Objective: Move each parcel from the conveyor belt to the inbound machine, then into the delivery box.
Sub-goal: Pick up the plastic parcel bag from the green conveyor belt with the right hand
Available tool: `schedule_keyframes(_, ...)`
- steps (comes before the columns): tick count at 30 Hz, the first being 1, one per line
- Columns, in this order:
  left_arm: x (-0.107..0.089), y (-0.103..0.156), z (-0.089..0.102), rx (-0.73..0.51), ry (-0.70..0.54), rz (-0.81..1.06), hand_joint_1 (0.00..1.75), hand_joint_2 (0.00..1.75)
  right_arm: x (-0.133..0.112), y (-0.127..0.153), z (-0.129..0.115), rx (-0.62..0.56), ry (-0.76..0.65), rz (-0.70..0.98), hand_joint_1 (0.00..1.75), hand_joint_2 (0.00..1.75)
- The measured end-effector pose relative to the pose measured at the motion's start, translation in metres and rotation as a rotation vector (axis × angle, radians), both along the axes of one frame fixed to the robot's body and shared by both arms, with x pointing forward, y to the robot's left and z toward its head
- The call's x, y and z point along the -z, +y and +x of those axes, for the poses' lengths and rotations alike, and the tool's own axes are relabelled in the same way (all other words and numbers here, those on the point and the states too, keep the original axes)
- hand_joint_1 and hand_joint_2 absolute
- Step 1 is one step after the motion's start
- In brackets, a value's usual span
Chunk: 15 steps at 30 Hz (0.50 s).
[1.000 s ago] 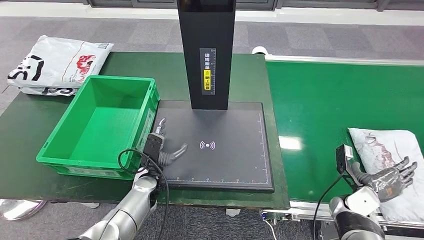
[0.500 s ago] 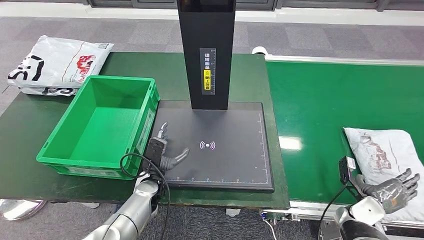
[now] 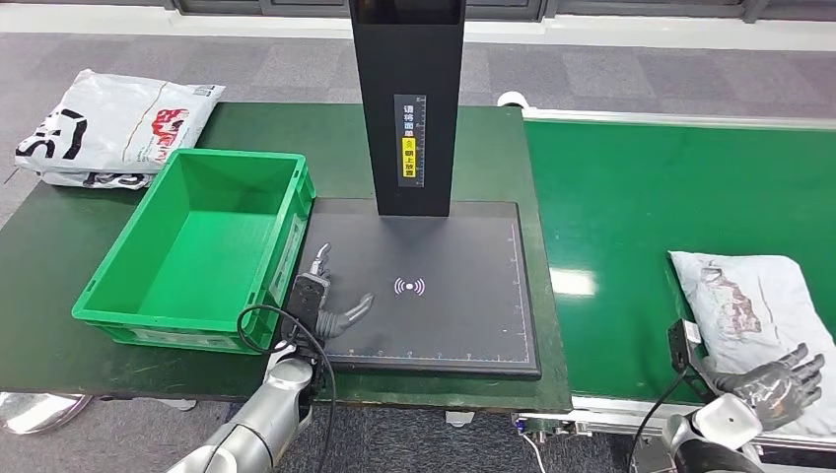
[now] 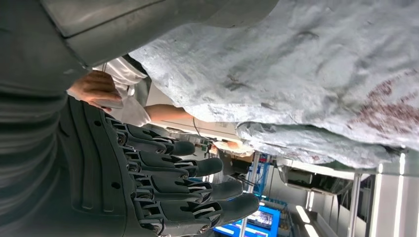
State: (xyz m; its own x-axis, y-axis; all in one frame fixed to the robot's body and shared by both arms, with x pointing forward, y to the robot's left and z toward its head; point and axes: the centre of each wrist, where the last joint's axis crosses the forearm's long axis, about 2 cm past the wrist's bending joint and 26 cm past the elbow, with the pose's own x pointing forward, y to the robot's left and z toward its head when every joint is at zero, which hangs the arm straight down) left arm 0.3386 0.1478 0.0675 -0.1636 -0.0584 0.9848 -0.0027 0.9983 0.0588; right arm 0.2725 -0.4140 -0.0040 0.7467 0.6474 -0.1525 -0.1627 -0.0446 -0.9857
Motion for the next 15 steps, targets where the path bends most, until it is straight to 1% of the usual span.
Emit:
schedule_keyframes(10,0.001,0.0001,-0.0001,0.001,0.001,0.004,0.0,1.75,0.0028,-0.0039,-0.0029,0.006,0.084,0.025,0.0,1.75)
schedule_keyframes(15,0.0015,0.0001,-0.0003,0.002,-0.004,0.007,0.0,1.75,0.0077,-0.0031,-0.0065,0.03,0.211,0.081,0.0,1.75)
